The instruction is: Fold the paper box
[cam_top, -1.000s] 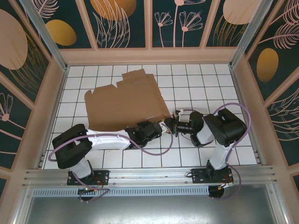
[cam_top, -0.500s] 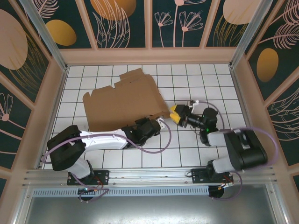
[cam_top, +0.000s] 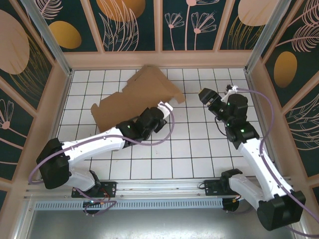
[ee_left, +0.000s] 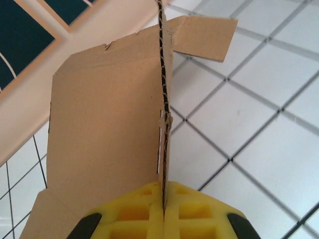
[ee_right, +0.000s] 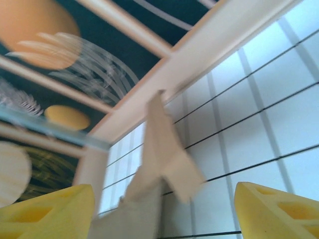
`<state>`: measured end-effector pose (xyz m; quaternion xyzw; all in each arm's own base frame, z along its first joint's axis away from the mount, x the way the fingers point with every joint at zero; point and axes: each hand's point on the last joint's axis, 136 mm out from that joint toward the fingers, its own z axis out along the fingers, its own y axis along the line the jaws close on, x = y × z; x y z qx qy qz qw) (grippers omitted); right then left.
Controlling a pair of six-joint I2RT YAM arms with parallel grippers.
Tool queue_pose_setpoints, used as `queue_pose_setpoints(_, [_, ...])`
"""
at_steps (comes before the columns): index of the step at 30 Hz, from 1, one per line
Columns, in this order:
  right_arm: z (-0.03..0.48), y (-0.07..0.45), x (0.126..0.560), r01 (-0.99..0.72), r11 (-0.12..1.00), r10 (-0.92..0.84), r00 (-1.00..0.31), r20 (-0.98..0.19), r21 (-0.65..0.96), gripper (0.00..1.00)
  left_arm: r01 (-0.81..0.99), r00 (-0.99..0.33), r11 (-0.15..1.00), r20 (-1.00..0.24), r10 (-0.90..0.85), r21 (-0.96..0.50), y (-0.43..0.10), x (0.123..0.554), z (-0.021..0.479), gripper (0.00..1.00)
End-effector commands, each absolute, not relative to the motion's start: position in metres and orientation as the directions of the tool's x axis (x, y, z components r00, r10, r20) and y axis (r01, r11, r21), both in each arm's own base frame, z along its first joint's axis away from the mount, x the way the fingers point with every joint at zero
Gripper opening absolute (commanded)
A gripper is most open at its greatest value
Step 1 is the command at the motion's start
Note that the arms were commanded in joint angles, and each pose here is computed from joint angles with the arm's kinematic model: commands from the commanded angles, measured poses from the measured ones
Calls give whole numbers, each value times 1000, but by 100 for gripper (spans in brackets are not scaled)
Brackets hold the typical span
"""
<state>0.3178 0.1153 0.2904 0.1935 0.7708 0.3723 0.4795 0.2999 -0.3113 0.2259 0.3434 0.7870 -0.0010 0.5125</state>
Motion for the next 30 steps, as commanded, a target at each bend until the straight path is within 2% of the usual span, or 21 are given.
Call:
queue_pose_setpoints(1, [303, 81, 303, 58, 730, 660, -317, -681, 681, 74, 554, -203, 813, -919, 338, 177, -332, 302, 306, 0])
queue_pose_setpoints(5, [327, 83, 294, 20, 767, 623, -263, -737, 642, 74, 597, -173, 801, -972, 160, 26, -357, 302, 395, 0])
queue_pose_setpoints(9, [366, 94, 293, -56, 800, 571, -231, -788, 597, 73, 621, -157, 770, -986, -63, -148, -353, 291, 487, 0])
queue_pose_setpoints(12, [393, 105, 296, -102, 831, 516, -225, -827, 546, 73, 637, -191, 730, -968, -161, -247, -345, 278, 522, 0])
queue_pose_setpoints(15, [411, 115, 298, -139, 850, 475, -212, -854, 508, 73, 627, -246, 703, -941, -231, -336, -333, 273, 526, 0])
queue_pose_setpoints(18, [422, 121, 303, -157, 865, 446, -196, -873, 477, 73, 576, -349, 679, -888, -299, -455, -312, 288, 498, 0])
queue_pose_setpoints(22, [404, 138, 314, -167, 885, 393, -232, -890, 435, 73, 382, -567, 593, -687, -455, -709, -263, 336, 398, 0])
queue_pose_setpoints(24, [377, 152, 324, -179, 891, 355, -297, -886, 417, 73, 235, -683, 517, -518, -515, -823, -243, 355, 327, 0])
queue_pose_setpoints(26, [341, 168, 334, -187, 901, 300, -382, -874, 391, 73, 135, -731, 481, -415, -542, -866, -231, 364, 272, 0])
queue_pose_setpoints(30, [252, 196, 347, -171, 930, 189, -537, -822, 325, 74, 1, -796, 560, -340, -501, -828, -219, 374, 174, 0])
